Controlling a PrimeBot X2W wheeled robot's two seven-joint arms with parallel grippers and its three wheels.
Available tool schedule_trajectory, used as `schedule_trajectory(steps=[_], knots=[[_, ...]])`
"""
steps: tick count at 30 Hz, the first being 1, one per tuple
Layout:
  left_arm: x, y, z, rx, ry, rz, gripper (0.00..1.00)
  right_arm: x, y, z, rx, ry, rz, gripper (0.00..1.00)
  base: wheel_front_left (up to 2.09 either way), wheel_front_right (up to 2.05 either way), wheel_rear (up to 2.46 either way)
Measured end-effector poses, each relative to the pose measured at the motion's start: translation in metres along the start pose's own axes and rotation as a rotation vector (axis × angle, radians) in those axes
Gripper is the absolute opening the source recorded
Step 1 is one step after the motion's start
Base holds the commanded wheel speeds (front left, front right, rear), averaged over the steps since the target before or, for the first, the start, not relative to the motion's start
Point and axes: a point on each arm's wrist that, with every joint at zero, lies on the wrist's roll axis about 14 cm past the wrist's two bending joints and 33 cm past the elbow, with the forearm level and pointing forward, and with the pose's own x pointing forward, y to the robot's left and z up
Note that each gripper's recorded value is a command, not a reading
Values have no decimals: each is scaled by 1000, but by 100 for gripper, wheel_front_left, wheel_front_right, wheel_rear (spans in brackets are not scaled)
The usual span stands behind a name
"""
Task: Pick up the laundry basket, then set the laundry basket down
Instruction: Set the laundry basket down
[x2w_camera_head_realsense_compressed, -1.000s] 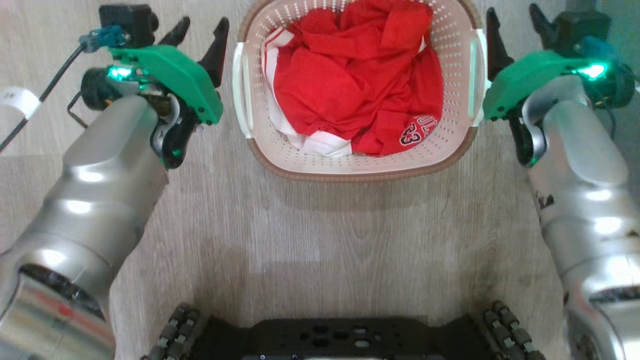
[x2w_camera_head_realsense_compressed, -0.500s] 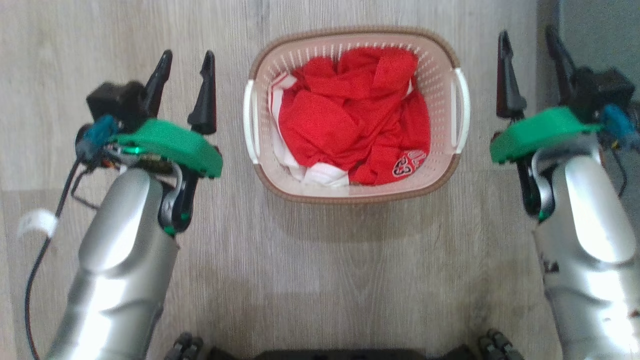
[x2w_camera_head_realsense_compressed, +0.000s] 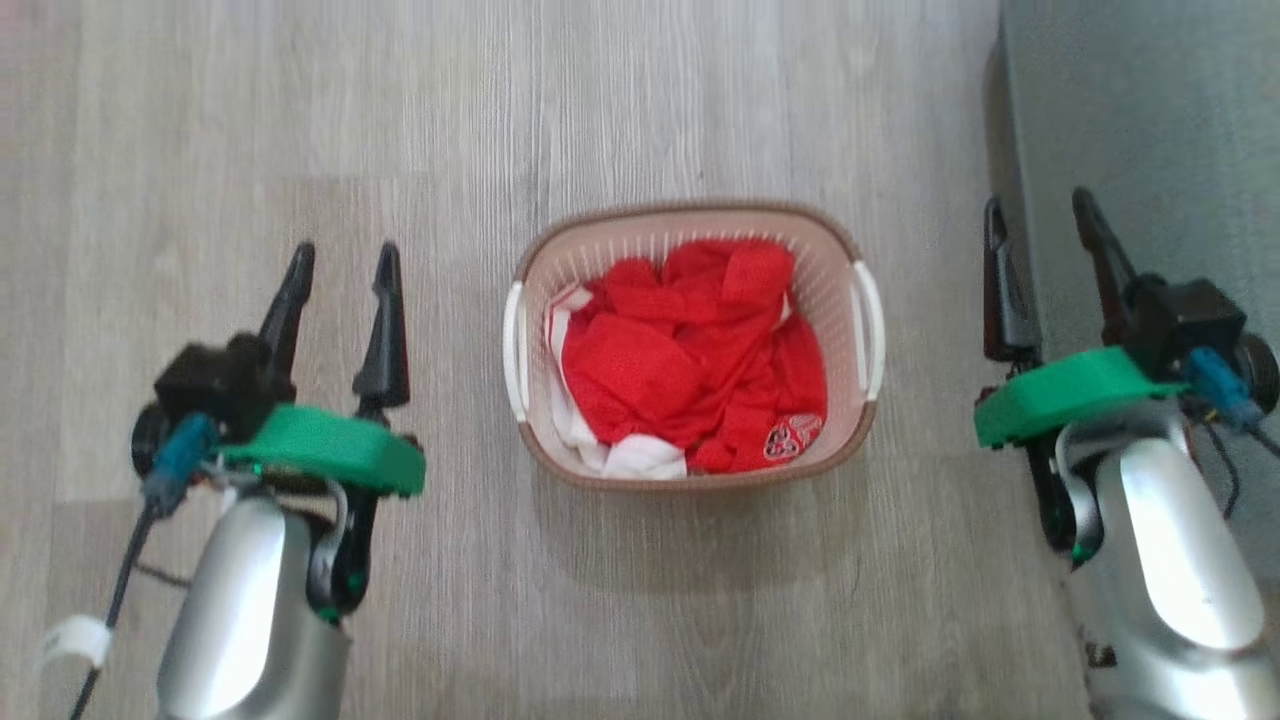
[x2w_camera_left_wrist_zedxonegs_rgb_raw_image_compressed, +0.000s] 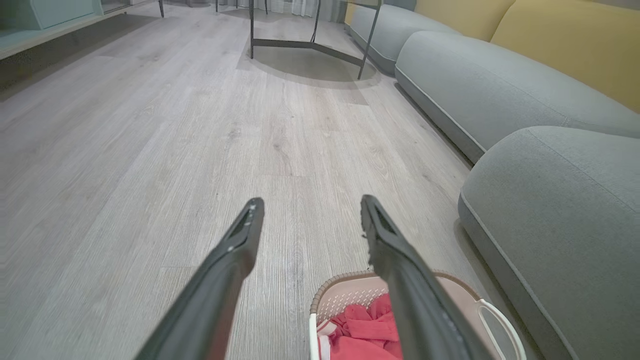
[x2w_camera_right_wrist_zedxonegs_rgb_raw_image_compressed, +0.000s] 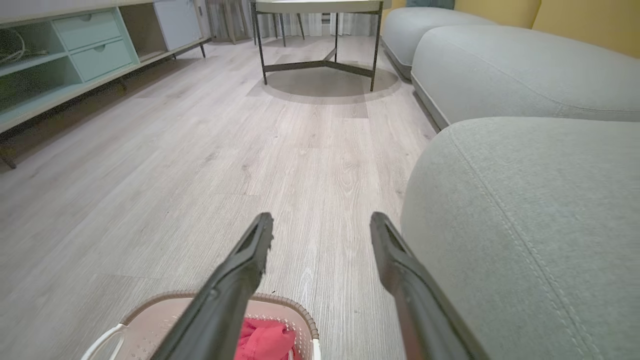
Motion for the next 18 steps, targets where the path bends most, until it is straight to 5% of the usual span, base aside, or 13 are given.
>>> schedule_trajectory(steps=[18], knots=[[-89,-13,64,57,-119,7,100,-69,8,68,-25,-95,-14,100,0,0,0]])
